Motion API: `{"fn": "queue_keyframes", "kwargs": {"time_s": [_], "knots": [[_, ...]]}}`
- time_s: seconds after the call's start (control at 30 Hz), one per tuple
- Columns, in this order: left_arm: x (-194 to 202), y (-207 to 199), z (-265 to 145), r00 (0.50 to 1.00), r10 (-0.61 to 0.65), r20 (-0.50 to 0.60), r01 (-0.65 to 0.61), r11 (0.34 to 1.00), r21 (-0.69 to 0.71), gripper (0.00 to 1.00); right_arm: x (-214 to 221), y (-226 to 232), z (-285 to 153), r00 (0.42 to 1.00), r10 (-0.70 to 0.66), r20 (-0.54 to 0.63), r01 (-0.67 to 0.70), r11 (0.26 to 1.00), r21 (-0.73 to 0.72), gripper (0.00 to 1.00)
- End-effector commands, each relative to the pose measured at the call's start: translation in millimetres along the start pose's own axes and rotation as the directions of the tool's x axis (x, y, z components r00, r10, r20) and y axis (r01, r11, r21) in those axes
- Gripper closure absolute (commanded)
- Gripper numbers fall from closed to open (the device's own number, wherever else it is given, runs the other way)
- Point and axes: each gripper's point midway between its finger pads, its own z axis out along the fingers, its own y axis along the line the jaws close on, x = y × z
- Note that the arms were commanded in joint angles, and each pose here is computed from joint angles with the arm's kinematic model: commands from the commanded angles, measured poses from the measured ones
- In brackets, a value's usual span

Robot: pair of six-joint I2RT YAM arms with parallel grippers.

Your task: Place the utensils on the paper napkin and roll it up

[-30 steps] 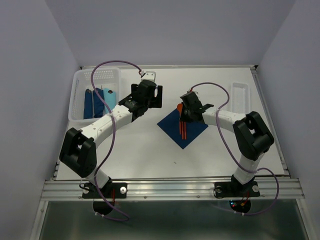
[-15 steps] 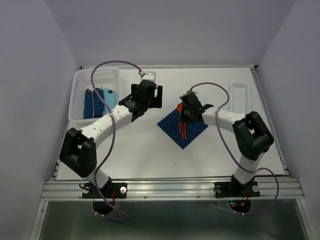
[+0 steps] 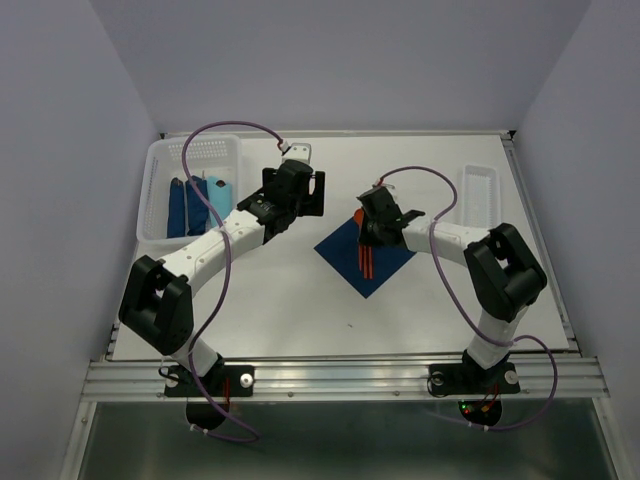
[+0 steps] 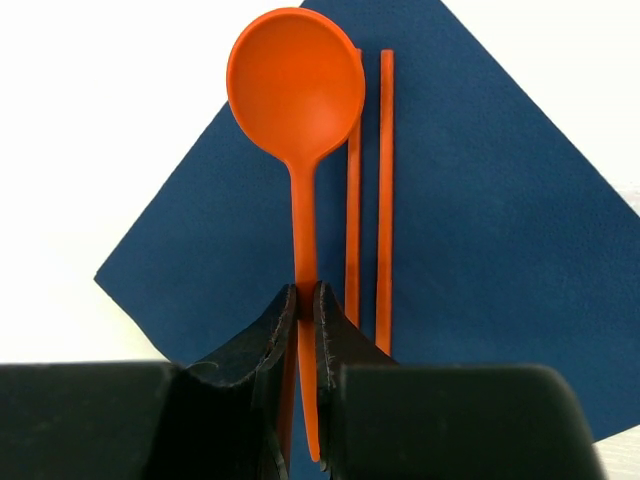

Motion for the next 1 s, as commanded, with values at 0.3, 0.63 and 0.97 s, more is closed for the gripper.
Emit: {"fn": "queue_keyframes", "kwargs": {"time_s": [0.3, 0.63, 0.97], "knots": [[-10.6, 1.1, -7.5, 0.999, -0.024, 0.041, 0.024, 1.000, 0.000, 0.01, -1.4, -4.7, -7.3, 0.999, -0.013, 0.038, 0.012, 1.000, 0.028, 0.98], [-10.3, 0.6, -6.8, 0.999, -0.024, 0.040, 0.024, 1.000, 0.001, 0.01, 3.8, -7.9, -3.3, 0.999, -0.024, 0.022, 0.023, 0.999, 0.040, 0.91], [-10.0, -0.6, -5.8, 0.999, -0.023, 0.037, 0.023, 1.000, 0.005, 0.01, 3.7, -7.4, -4.2, 1.000, -0.026, 0.018, 0.025, 0.999, 0.038, 0.74]]}}
